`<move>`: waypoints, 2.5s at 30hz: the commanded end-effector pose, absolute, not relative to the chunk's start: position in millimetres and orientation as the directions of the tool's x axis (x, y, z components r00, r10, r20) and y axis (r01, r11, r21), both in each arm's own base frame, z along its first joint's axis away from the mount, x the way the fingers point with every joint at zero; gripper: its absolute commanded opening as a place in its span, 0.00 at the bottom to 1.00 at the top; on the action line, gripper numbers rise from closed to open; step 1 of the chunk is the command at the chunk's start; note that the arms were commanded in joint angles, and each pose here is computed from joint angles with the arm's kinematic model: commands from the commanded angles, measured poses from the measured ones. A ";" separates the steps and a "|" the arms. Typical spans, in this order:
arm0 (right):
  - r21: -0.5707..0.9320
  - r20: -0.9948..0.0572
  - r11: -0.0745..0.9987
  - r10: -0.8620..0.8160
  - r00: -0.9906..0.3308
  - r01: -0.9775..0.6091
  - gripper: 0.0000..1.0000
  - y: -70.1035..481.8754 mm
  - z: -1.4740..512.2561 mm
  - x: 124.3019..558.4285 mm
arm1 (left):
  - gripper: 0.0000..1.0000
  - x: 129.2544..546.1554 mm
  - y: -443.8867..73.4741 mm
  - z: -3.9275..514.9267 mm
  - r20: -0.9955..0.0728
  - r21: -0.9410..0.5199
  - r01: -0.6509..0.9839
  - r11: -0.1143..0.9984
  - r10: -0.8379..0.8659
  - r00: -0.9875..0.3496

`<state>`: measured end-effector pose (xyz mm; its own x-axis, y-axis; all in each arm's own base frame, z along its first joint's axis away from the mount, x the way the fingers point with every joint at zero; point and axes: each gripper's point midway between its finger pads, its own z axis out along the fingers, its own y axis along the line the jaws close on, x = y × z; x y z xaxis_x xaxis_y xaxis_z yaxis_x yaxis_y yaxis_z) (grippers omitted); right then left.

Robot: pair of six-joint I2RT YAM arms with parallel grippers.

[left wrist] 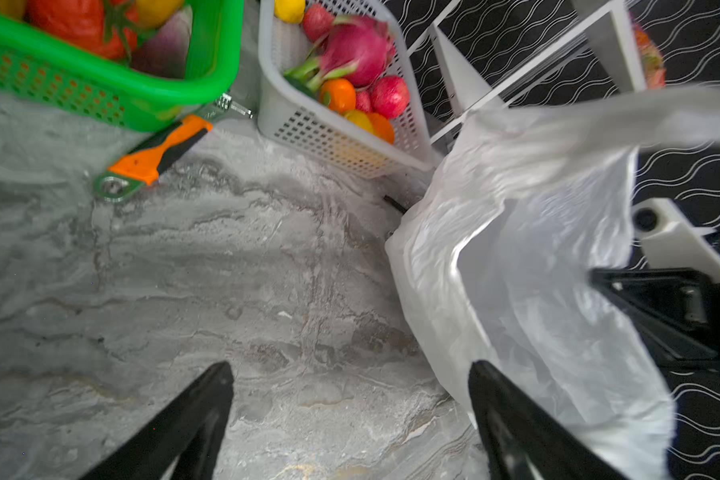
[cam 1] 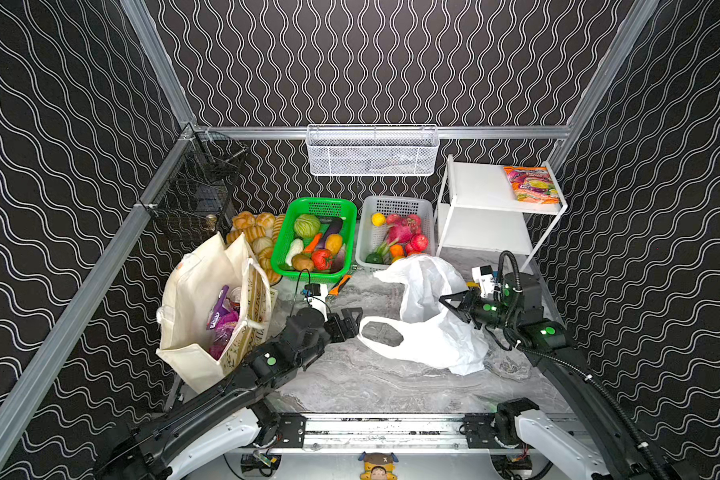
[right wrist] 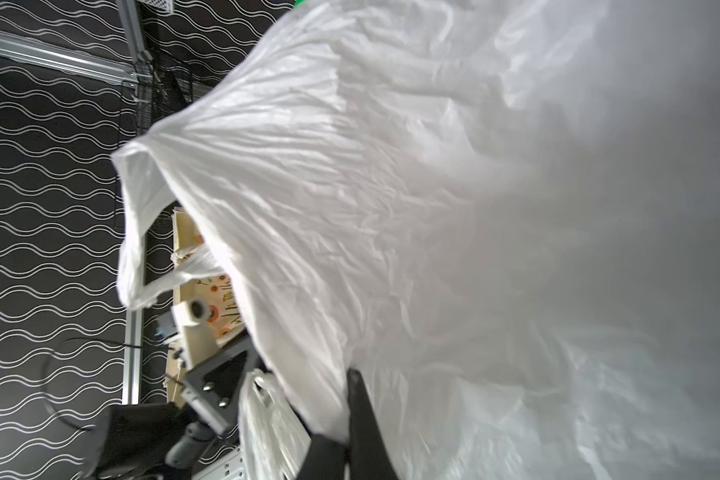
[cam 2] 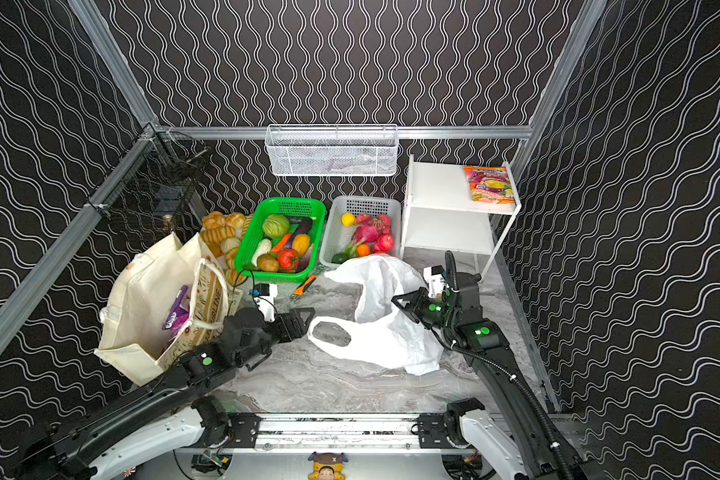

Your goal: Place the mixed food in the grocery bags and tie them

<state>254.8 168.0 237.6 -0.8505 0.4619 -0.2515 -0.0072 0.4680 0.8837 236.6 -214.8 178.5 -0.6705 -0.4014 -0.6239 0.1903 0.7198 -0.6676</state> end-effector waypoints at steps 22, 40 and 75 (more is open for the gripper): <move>0.934 -0.219 0.354 0.450 -0.866 -0.052 0.00 181.0 251.8 255.4 | 0.64 239.3 -334.1 236.6 -0.512 -0.859 0.470 0.204 -0.324 -0.795; 0.616 -0.386 0.785 0.372 -0.844 0.065 0.40 183.7 239.4 264.2 | 0.02 229.3 -349.7 268.5 -0.595 -0.801 0.588 0.113 -0.257 -0.761; 0.256 -0.252 0.965 0.010 -0.968 -0.057 0.24 228.3 149.0 234.7 | 0.75 174.1 -200.5 194.0 -0.683 -0.462 0.459 0.759 0.026 -0.730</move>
<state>238.4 231.8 152.6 -0.9651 0.0271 -0.2606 -0.0560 0.9504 0.3060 180.9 -228.1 226.9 -0.7051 -0.1014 -0.7018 0.4991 0.6322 -0.5927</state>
